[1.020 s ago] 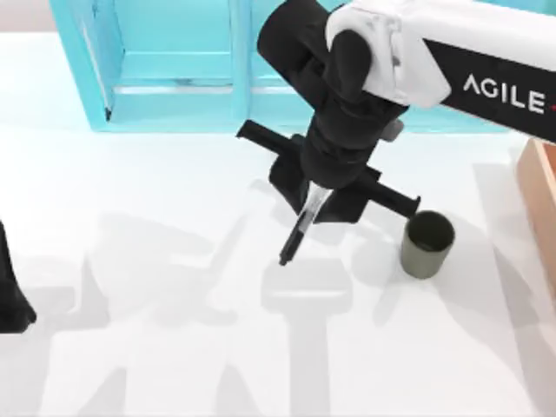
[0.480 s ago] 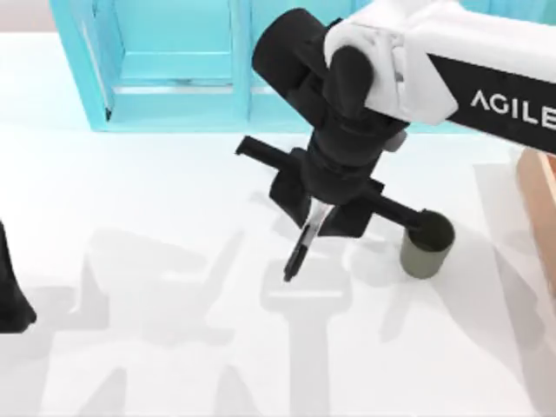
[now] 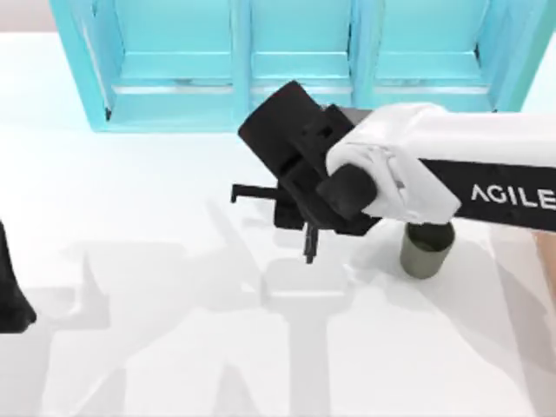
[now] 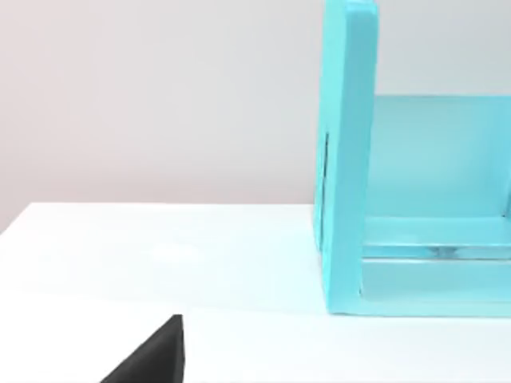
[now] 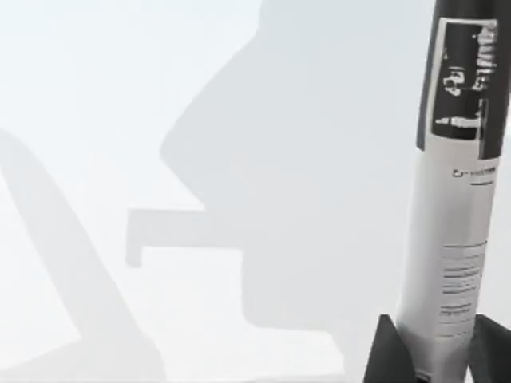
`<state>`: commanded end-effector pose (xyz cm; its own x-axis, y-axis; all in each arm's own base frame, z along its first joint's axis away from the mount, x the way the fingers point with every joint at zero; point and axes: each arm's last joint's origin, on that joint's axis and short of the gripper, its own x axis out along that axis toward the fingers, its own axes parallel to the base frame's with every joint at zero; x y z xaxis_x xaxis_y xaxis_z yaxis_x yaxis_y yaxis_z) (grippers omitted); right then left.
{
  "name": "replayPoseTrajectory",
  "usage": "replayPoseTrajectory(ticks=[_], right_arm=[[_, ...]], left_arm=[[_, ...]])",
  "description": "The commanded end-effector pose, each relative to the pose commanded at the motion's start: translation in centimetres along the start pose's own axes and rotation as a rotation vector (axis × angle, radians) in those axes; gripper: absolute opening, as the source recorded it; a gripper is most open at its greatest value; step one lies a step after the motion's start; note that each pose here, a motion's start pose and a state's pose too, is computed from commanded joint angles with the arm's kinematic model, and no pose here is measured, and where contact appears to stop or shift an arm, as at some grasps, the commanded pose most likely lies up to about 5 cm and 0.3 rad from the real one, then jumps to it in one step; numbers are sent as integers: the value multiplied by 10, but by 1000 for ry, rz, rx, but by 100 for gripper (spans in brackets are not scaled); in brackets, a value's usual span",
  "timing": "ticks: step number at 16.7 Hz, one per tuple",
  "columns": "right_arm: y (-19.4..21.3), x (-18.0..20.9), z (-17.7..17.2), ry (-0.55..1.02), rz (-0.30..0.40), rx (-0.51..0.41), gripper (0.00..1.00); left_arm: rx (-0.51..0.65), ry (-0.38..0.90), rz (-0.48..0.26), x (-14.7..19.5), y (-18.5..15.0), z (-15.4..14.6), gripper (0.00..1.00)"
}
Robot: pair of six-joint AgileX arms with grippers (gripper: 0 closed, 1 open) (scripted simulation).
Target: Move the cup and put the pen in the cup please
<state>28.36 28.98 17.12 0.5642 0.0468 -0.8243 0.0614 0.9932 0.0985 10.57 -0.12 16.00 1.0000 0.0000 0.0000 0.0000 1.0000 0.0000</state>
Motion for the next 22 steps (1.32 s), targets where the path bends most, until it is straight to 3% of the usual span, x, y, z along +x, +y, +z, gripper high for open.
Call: replayPoseTrajectory(ticks=[4, 8, 15, 22], right_arm=[[-5, -1, -27, -354, -8, -140, 0], [-21, -19, -52, -658, -75, -188, 0], [-57, -66, -79, -935, -216, -111, 0], [-73, -94, -82, -1011, -231, 1, 0]], left_arm=[[0, 0, 0, 0, 0, 0, 100], [0, 0, 0, 0, 0, 0, 100], [0, 0, 0, 0, 0, 0, 100], [0, 0, 0, 0, 0, 0, 100]])
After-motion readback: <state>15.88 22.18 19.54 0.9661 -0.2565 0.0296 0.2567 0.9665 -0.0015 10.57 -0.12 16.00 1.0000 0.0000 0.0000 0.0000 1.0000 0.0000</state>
